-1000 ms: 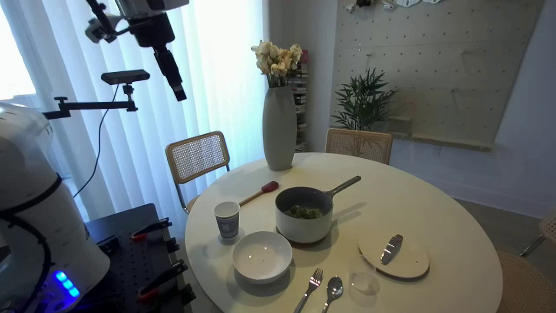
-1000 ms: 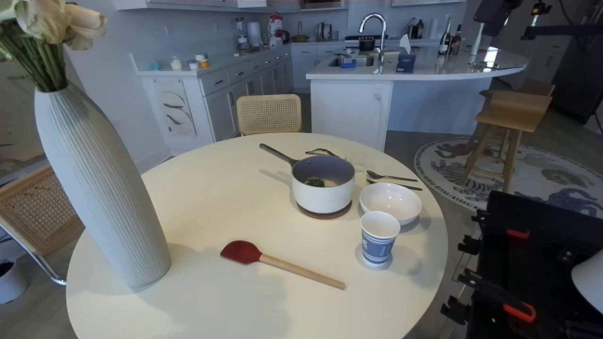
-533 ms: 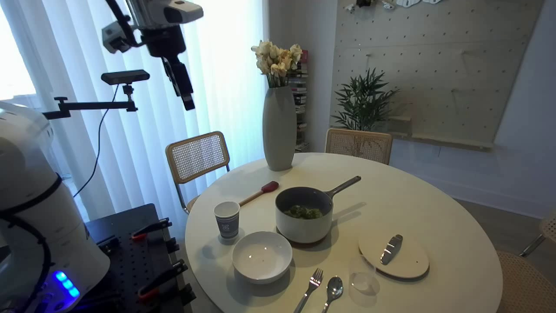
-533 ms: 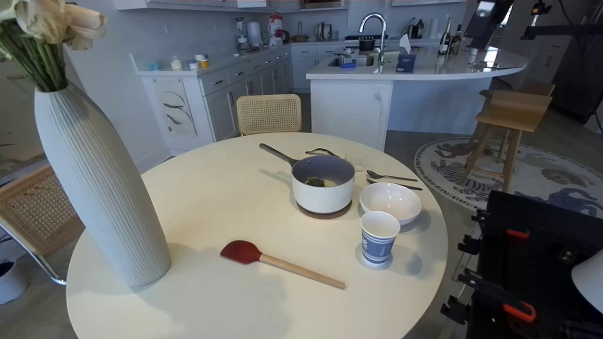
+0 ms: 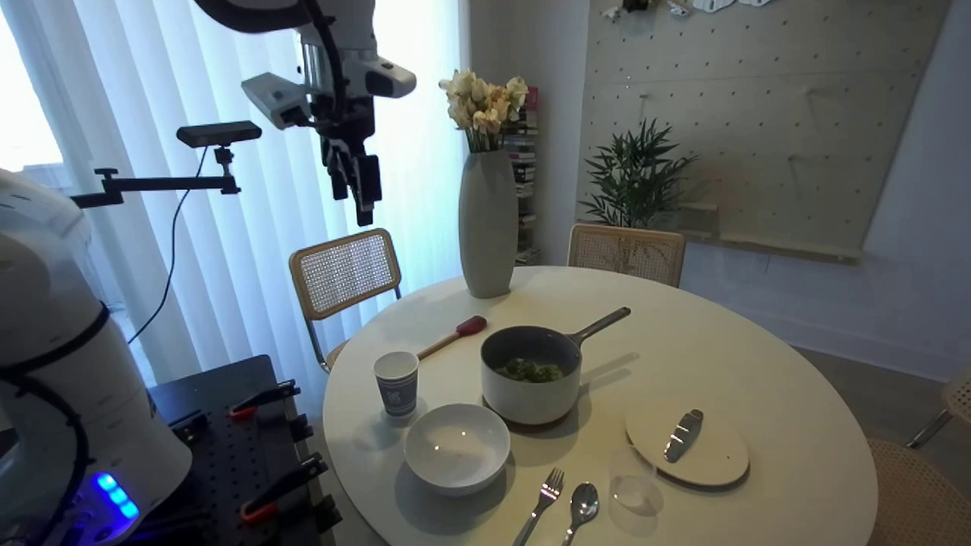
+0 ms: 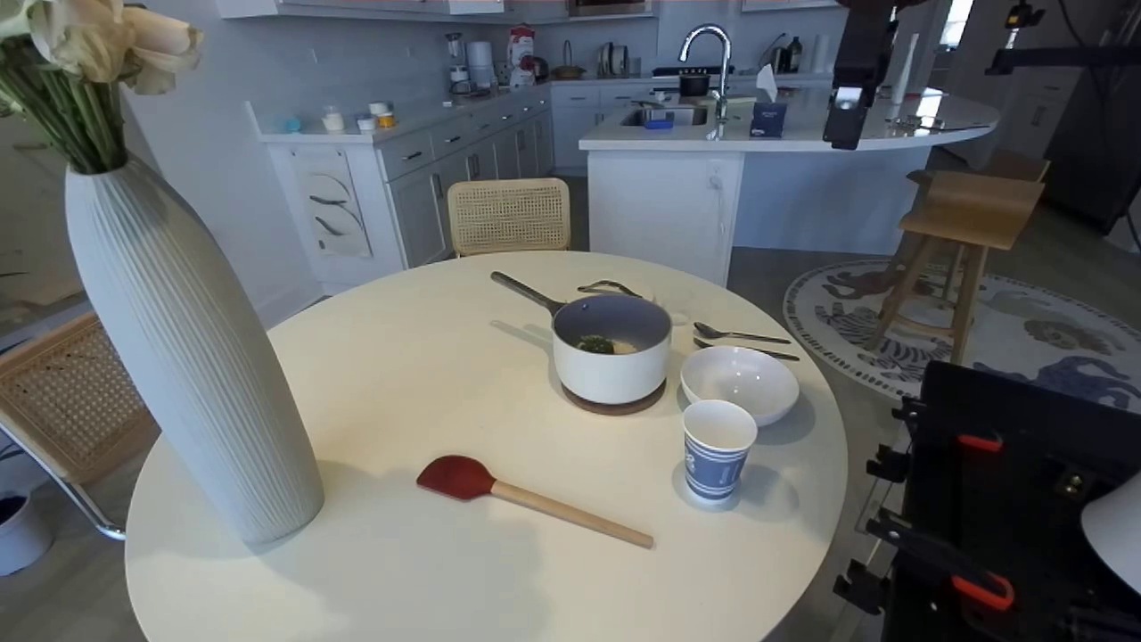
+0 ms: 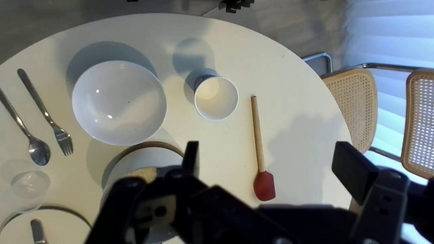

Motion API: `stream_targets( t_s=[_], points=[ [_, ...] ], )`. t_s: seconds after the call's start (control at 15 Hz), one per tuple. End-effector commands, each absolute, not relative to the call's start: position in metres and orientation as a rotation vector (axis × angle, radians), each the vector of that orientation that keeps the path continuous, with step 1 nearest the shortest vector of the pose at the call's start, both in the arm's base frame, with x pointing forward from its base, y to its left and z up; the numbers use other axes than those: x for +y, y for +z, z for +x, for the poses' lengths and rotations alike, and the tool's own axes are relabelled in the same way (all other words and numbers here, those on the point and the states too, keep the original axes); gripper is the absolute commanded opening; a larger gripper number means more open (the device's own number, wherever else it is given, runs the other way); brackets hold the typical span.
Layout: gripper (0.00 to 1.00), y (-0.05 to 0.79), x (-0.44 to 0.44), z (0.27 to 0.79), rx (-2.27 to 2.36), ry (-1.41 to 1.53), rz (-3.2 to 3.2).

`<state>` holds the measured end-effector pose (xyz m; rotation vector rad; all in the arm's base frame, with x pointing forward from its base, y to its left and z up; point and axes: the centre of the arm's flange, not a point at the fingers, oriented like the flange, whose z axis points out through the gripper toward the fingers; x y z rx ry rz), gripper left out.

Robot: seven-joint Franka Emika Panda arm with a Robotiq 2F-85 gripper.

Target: Swap the places of the cup and the cutlery

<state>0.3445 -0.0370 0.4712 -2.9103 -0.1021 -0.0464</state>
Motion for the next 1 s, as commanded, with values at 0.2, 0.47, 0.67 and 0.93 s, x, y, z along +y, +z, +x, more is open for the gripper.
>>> stream_targets(
  t_s=[0.2, 0.47, 0.67, 0.93],
  points=[
    [1.0, 0.446, -0.003, 0.36, -0.258, 0.178, -2.962],
    [1.0, 0.412, 0.004, 0.357, -0.295, 0.311, -2.999],
    [1.0, 0.385, 0.003, 0.357, -0.305, 0.406, -3.023],
    [1.0, 0.352, 0.002, 0.351, -0.307, 0.456, -3.024]
  ],
)
